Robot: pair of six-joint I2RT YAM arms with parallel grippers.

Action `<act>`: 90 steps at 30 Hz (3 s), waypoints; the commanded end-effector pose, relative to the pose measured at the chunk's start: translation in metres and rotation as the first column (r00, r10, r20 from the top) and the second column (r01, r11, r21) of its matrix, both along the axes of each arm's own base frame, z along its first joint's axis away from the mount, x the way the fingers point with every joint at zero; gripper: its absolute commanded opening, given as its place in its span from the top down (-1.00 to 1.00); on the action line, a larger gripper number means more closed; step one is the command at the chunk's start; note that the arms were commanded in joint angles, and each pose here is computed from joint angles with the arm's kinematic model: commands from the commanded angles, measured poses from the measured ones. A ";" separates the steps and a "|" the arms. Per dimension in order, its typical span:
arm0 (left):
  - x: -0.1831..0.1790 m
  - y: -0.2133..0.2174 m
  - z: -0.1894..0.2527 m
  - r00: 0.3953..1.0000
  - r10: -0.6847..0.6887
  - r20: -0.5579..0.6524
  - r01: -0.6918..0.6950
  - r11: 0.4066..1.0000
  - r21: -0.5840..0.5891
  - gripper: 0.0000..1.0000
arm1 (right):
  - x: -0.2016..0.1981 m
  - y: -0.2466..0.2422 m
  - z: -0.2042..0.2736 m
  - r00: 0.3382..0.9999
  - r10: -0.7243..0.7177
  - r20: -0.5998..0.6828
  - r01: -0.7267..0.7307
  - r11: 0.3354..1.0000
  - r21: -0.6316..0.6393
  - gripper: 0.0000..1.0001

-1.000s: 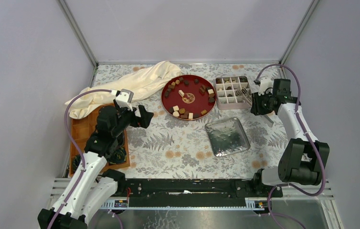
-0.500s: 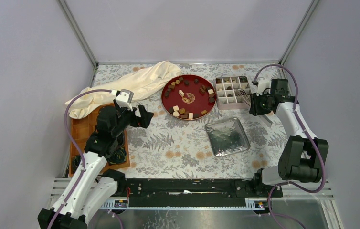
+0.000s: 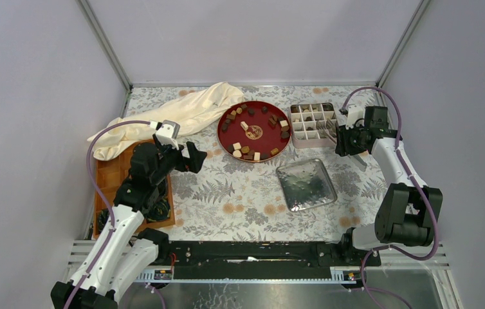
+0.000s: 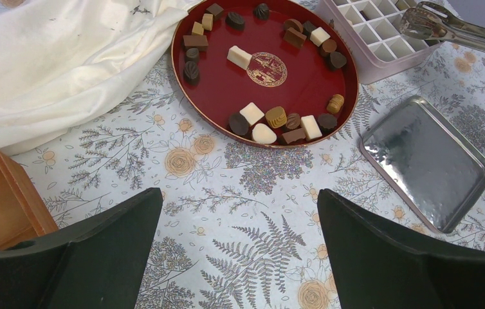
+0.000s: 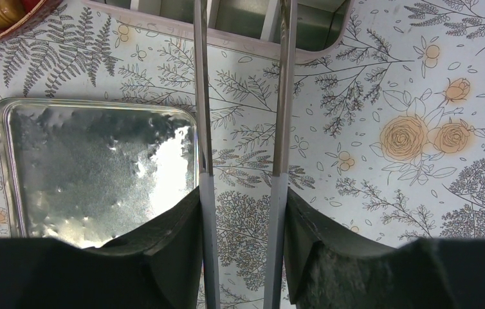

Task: Pack the chocolate
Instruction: Place the fake chocolate in the packing box, then pick up the fake chocolate from the plate.

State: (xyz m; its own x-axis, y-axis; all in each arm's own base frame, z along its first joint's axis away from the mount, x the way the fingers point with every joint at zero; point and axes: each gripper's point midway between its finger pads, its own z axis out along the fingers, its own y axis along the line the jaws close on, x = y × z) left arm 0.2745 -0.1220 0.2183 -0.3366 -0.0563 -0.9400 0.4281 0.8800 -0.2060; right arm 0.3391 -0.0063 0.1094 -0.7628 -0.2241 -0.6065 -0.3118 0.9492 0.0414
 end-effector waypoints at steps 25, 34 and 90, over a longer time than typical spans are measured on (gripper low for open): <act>0.002 0.001 0.010 0.999 0.010 0.046 -0.009 1.000 -0.017 -0.97 | -0.008 0.047 0.082 0.929 0.185 0.319 -0.228 0.968 0.102 0.02; 0.001 -0.004 0.026 0.998 0.004 0.067 0.000 0.998 -0.062 -0.97 | -0.015 0.062 0.099 0.895 0.236 0.379 -0.305 0.943 0.134 0.03; 0.153 -0.029 0.071 0.999 -0.005 0.047 0.021 0.937 -0.349 -0.98 | 0.122 0.208 0.049 0.882 0.467 0.059 -0.463 0.883 -0.071 0.06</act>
